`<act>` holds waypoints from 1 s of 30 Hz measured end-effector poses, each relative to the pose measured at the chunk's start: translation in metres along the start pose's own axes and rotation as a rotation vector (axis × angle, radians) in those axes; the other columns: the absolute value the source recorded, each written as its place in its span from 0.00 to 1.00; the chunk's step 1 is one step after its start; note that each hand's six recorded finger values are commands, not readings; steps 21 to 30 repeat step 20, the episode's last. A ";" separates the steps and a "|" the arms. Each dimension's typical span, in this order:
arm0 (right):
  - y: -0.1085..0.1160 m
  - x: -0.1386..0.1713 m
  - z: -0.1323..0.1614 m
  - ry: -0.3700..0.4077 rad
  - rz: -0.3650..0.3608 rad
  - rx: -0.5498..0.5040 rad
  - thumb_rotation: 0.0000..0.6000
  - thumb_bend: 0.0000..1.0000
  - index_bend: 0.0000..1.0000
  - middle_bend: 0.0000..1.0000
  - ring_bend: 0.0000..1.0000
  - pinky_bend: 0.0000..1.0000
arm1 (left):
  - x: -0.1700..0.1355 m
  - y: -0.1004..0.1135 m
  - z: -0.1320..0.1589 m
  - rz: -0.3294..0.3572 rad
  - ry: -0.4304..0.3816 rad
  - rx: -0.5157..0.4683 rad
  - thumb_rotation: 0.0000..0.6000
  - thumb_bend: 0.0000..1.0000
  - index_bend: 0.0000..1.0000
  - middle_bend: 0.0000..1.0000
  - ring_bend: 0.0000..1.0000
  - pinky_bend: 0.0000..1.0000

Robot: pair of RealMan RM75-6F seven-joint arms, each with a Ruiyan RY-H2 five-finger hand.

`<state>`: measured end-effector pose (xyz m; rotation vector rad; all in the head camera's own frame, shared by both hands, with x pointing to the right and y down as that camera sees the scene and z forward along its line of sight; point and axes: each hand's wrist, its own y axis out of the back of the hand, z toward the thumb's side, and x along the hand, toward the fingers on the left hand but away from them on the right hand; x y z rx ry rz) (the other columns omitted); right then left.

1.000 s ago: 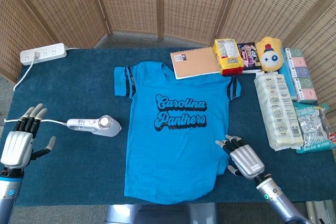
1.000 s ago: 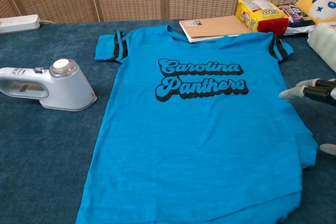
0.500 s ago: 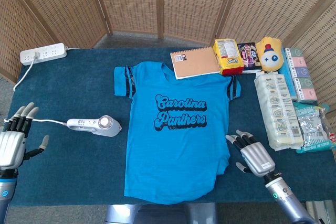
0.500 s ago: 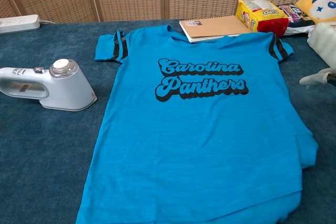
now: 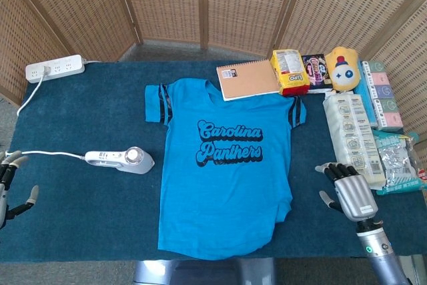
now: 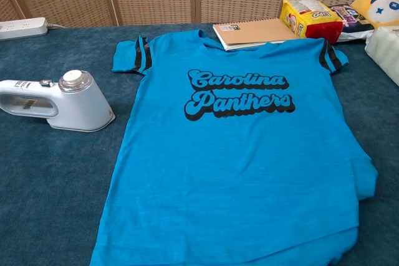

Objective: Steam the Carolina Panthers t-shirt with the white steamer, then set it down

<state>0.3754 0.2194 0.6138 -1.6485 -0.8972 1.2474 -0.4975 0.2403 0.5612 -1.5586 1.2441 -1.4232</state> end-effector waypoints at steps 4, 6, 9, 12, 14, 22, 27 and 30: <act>0.004 0.008 -0.011 -0.050 -0.019 0.016 1.00 0.34 0.38 0.42 0.41 0.42 | -0.015 -0.001 -0.010 -0.008 0.040 0.005 0.61 0.40 0.29 0.28 0.20 0.21; 0.006 0.012 -0.015 -0.079 -0.020 0.017 1.00 0.34 0.39 0.42 0.41 0.42 | -0.021 0.000 -0.013 -0.004 0.053 0.011 0.61 0.40 0.30 0.29 0.20 0.22; 0.007 0.019 -0.021 -0.121 -0.015 0.014 1.00 0.34 0.40 0.42 0.40 0.41 | -0.028 0.003 -0.016 0.014 0.063 0.018 0.62 0.40 0.31 0.29 0.20 0.22; 0.008 0.025 -0.025 -0.139 -0.012 0.025 1.00 0.34 0.40 0.42 0.40 0.40 | -0.034 0.007 -0.019 0.031 0.074 0.018 0.63 0.40 0.31 0.29 0.20 0.22; 0.011 0.027 -0.027 -0.146 -0.017 0.027 1.00 0.34 0.40 0.42 0.40 0.39 | -0.039 0.009 -0.021 0.035 0.080 0.015 0.63 0.40 0.31 0.29 0.20 0.22; 0.014 0.030 -0.030 -0.157 -0.011 0.022 1.00 0.34 0.40 0.42 0.38 0.37 | -0.043 0.006 -0.019 0.025 0.079 -0.007 0.63 0.40 0.31 0.29 0.20 0.22; 0.014 0.030 -0.030 -0.157 -0.011 0.022 1.00 0.34 0.40 0.42 0.38 0.37 | -0.043 0.006 -0.019 0.025 0.079 -0.007 0.63 0.40 0.31 0.29 0.20 0.22; 0.014 0.030 -0.030 -0.157 -0.011 0.022 1.00 0.34 0.40 0.42 0.38 0.37 | -0.043 0.006 -0.019 0.025 0.079 -0.007 0.63 0.40 0.31 0.29 0.20 0.22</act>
